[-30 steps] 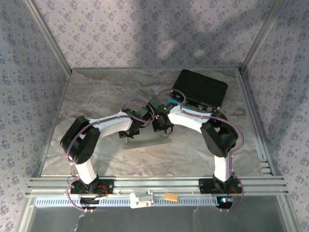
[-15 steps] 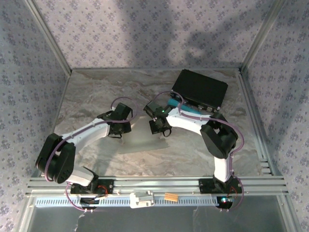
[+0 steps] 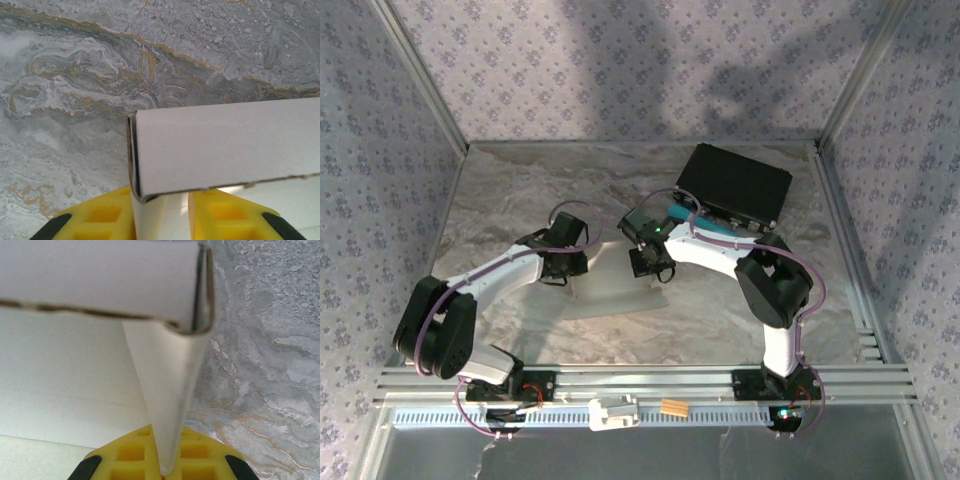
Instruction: Fold the paper box
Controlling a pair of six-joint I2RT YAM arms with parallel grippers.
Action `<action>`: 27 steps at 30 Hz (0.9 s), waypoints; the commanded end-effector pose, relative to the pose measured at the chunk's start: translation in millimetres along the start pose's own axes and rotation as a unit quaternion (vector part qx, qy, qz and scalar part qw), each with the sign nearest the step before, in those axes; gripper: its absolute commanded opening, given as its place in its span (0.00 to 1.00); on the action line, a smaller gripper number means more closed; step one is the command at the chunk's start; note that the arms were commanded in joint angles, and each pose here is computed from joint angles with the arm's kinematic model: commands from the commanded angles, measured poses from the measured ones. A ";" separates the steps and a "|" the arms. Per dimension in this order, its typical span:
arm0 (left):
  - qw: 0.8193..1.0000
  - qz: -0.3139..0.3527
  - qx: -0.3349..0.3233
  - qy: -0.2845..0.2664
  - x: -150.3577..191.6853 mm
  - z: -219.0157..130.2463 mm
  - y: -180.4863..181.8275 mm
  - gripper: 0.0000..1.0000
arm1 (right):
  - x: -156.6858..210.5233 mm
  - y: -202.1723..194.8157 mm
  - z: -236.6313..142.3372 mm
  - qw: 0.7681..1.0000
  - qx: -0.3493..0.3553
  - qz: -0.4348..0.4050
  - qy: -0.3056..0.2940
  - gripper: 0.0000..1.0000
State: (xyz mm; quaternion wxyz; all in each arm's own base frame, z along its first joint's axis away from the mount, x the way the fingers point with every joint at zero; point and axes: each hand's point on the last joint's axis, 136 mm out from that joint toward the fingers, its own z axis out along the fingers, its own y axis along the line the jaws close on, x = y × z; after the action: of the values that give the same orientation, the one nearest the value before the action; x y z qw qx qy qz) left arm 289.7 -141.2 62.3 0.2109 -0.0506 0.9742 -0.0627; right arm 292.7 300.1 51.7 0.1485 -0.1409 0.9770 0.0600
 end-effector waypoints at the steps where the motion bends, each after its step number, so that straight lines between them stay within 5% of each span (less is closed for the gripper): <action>1: 1.000 0.012 -0.010 -0.017 -15.4 2.9 -2.0 0.18 | 14.7 0.5 7.6 0.999 0.005 0.000 0.033 0.00; 14: 0.994 0.038 -0.099 -0.008 -6.4 7.0 17.6 0.01 | 10.4 0.2 5.3 1.000 0.005 0.006 0.029 0.00; 22: 0.965 0.033 -0.258 0.008 6.2 0.1 48.4 0.00 | 10.5 -1.0 7.0 0.999 0.008 0.014 0.029 0.00; 27: 0.953 0.015 -0.303 -0.002 7.0 -4.6 40.9 0.00 | 11.7 1.8 12.3 0.999 -0.003 0.022 0.036 0.00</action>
State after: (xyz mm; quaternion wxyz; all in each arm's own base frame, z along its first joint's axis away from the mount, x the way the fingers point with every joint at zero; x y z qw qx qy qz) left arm 298.7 -138.1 59.4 0.2089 -0.0920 0.9669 0.1142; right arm 292.0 298.6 49.2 0.1312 -0.1193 0.9815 0.0718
